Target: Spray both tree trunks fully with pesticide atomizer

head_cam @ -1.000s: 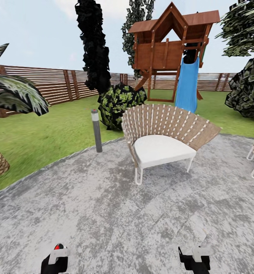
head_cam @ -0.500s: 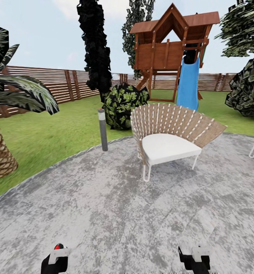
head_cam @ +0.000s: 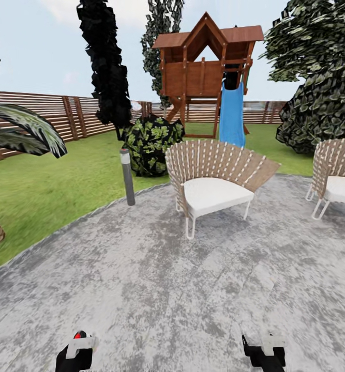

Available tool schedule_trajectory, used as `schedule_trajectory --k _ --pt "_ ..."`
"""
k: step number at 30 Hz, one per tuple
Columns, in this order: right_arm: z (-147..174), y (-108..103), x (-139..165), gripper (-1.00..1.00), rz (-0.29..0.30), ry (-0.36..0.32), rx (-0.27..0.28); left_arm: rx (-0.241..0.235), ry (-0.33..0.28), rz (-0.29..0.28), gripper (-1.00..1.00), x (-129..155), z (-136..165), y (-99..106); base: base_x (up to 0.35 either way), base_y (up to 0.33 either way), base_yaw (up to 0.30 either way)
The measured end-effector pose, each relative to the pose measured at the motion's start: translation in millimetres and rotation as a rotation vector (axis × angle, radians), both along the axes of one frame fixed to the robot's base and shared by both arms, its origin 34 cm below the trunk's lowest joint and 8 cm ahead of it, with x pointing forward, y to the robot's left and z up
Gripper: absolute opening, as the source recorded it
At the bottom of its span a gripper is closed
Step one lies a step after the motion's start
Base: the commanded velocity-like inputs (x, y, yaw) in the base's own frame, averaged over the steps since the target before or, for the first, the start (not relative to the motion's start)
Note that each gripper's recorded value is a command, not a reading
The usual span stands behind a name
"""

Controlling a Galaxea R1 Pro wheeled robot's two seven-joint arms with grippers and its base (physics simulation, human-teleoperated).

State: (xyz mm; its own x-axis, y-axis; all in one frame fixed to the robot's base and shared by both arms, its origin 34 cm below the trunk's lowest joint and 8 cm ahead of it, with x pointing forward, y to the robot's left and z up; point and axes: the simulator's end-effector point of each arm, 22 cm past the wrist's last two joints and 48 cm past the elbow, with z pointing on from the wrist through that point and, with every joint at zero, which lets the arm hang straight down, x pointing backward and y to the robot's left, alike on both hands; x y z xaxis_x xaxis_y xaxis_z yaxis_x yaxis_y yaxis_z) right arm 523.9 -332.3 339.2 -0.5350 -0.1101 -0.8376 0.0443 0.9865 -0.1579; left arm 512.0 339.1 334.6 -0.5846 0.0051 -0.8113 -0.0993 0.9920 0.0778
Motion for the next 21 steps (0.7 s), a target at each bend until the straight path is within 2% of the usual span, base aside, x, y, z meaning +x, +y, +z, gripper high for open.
schedule_trajectory --k 21 --pt "0.4 -0.8 0.2 1.00 0.000 0.000 -0.001 -0.001 0.002 0.001 -1.00 0.6 0.2 0.1 -0.254 0.231 -0.296"
